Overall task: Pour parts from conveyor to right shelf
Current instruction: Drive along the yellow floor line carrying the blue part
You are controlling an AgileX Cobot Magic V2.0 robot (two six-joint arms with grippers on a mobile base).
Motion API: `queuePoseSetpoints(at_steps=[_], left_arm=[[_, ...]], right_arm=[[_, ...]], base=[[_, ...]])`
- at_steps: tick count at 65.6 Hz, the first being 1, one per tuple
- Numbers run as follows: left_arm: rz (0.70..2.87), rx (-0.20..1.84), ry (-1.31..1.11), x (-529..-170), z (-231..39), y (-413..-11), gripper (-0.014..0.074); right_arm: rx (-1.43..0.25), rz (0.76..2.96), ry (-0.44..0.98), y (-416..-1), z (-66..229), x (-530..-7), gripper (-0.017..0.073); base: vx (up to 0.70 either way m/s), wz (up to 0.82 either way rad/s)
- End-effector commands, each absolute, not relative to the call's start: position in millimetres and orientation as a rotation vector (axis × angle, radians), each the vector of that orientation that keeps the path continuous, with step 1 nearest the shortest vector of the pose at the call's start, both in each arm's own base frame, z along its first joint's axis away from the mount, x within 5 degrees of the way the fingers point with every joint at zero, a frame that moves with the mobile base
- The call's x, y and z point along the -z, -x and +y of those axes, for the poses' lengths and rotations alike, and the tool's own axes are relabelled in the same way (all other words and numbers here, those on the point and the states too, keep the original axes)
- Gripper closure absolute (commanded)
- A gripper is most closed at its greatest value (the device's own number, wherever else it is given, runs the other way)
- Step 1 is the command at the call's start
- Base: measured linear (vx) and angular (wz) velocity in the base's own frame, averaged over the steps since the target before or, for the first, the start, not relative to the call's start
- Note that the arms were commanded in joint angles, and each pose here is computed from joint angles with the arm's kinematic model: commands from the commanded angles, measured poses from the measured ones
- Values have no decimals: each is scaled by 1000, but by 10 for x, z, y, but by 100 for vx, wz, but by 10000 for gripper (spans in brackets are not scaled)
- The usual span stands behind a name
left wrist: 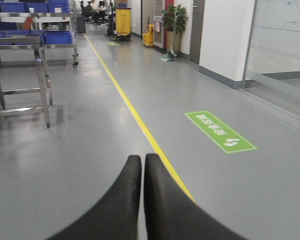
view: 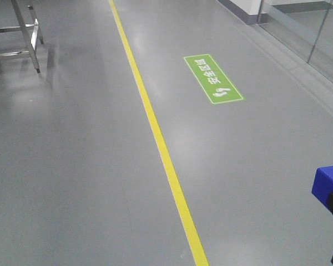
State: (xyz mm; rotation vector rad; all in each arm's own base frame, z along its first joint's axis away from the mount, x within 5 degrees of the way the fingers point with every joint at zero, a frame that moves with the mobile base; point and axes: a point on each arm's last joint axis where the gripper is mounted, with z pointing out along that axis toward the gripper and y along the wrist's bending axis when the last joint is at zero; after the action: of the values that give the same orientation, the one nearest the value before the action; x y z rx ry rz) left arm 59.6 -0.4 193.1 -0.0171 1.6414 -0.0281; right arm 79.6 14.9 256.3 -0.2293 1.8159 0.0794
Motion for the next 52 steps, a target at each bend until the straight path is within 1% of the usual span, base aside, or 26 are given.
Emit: queuePoseSetpoints(at_steps=[1,26,52], left_arm=[[1559,47,24,-2060,-9,-605,600],[1559,47,24,-2060,-9,-605,600],[1559,47,24,-2060,-9,-605,600]], right_arm=[[-64,1711,220,-815,143,-2733,561],[-64,1711,220,-815,143,-2733,561],[-64,1711,220,-815,143,-2733,561]], base=[[54,20],[58,22],[67,12]])
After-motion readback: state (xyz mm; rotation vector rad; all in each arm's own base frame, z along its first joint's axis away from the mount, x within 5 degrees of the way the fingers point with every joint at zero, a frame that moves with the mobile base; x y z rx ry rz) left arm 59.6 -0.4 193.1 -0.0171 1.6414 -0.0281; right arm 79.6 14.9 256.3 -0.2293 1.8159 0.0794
